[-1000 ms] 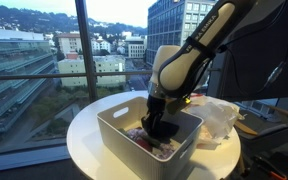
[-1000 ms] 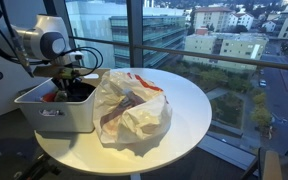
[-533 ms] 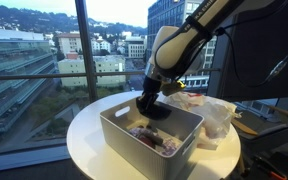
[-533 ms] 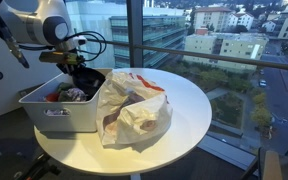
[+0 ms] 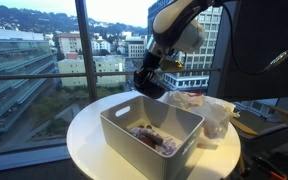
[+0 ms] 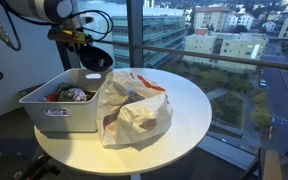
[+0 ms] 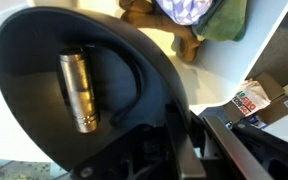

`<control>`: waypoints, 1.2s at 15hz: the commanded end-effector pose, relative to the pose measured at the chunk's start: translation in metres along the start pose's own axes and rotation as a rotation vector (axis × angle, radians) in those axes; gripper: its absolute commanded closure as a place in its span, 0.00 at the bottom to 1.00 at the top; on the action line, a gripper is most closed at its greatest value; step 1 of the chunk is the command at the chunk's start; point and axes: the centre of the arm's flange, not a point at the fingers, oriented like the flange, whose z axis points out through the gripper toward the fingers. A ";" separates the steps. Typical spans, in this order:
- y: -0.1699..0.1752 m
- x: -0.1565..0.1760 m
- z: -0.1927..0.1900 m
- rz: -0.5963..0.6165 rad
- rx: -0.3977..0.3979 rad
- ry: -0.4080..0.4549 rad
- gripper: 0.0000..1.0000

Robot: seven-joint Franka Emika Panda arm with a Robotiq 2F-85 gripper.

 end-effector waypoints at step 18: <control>0.066 -0.126 -0.108 0.250 0.003 -0.511 0.97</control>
